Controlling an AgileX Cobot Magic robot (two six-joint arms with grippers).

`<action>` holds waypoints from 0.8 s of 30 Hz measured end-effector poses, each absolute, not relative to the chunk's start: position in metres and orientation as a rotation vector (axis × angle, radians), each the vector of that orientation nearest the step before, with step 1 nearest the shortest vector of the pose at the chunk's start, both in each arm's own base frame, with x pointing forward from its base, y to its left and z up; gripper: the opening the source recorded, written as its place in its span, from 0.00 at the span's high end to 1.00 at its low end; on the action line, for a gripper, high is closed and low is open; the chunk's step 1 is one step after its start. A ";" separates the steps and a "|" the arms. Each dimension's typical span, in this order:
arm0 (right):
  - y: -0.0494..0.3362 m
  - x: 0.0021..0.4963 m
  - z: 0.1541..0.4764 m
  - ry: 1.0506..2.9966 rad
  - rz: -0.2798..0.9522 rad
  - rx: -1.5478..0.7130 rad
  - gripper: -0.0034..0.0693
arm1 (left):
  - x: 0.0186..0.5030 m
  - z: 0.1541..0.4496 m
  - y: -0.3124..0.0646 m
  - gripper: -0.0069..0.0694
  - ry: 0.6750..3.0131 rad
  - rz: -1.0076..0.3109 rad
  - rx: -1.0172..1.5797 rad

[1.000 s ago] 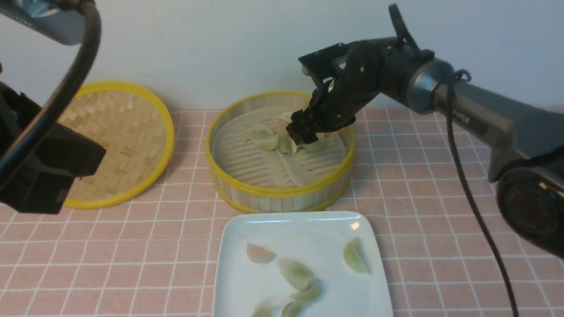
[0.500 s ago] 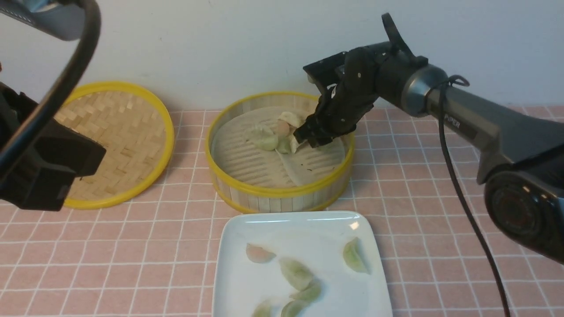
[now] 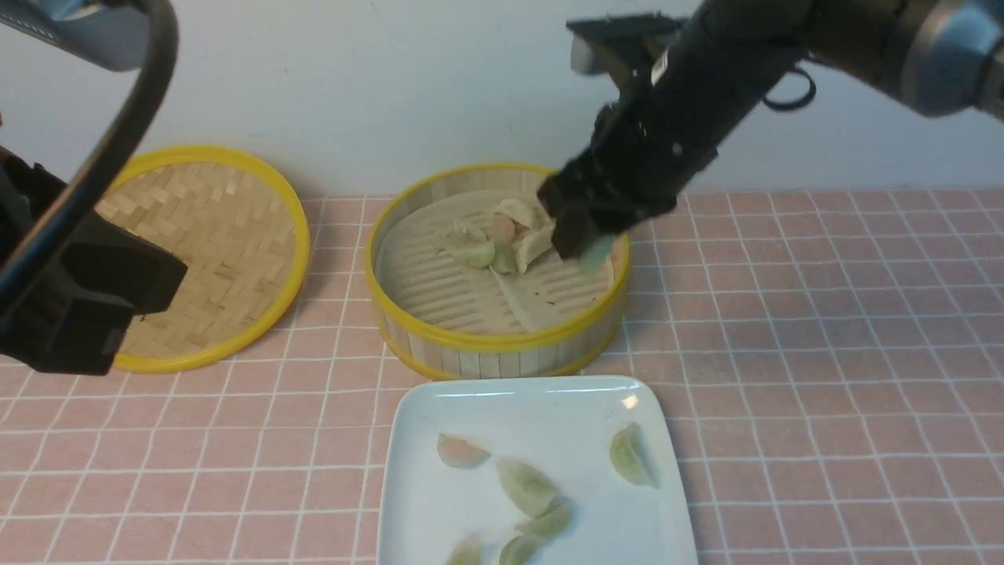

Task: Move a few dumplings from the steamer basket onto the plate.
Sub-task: Use the right arm to put the dumpling into the plate

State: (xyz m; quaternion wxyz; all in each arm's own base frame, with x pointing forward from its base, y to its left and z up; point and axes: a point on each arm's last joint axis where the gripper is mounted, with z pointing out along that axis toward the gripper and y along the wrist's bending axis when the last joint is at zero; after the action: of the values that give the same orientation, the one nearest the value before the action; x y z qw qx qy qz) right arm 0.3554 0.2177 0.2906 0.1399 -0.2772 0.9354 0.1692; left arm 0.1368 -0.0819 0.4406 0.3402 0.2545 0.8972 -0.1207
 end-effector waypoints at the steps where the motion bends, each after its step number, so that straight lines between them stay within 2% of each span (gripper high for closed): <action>1: 0.219 0.346 0.280 2.740 0.487 -0.824 0.67 | 0.137 0.441 -0.082 0.92 2.335 -0.315 0.662; 5: 0.233 0.319 0.224 2.790 0.473 -0.866 0.67 | 0.137 0.441 -0.082 0.92 2.335 -0.315 0.662; 9: 0.239 0.318 0.194 2.771 0.467 -0.825 0.66 | 0.137 0.441 -0.082 0.92 2.335 -0.314 0.662; 11: 0.239 0.319 0.190 2.767 0.467 -0.815 0.62 | 0.137 0.441 -0.082 0.92 2.335 -0.314 0.662; 12: 0.240 0.320 0.190 2.762 0.471 -0.808 0.52 | 0.137 0.441 -0.082 0.92 2.335 -0.314 0.662; 18: 0.243 0.321 0.210 2.768 0.500 -0.834 0.18 | 0.137 0.441 -0.082 0.92 2.335 -0.314 0.662; 21: 0.243 0.319 0.241 2.751 0.514 -0.853 0.18 | 0.137 0.441 -0.082 0.92 2.335 -0.314 0.662; 23: 0.237 0.313 0.273 2.712 0.497 -0.861 0.28 | 0.137 0.441 -0.082 0.92 2.335 -0.314 0.662; 24: 0.236 0.312 0.276 2.711 0.495 -0.855 0.31 | 0.137 0.441 -0.082 0.92 2.335 -0.314 0.662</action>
State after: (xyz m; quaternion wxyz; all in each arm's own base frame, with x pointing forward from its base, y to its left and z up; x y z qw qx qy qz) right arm 0.3119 0.2360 0.2761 0.1275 -0.2940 0.9318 0.1702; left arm 0.1368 -0.0819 0.4406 0.3402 0.2545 0.8972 -0.1207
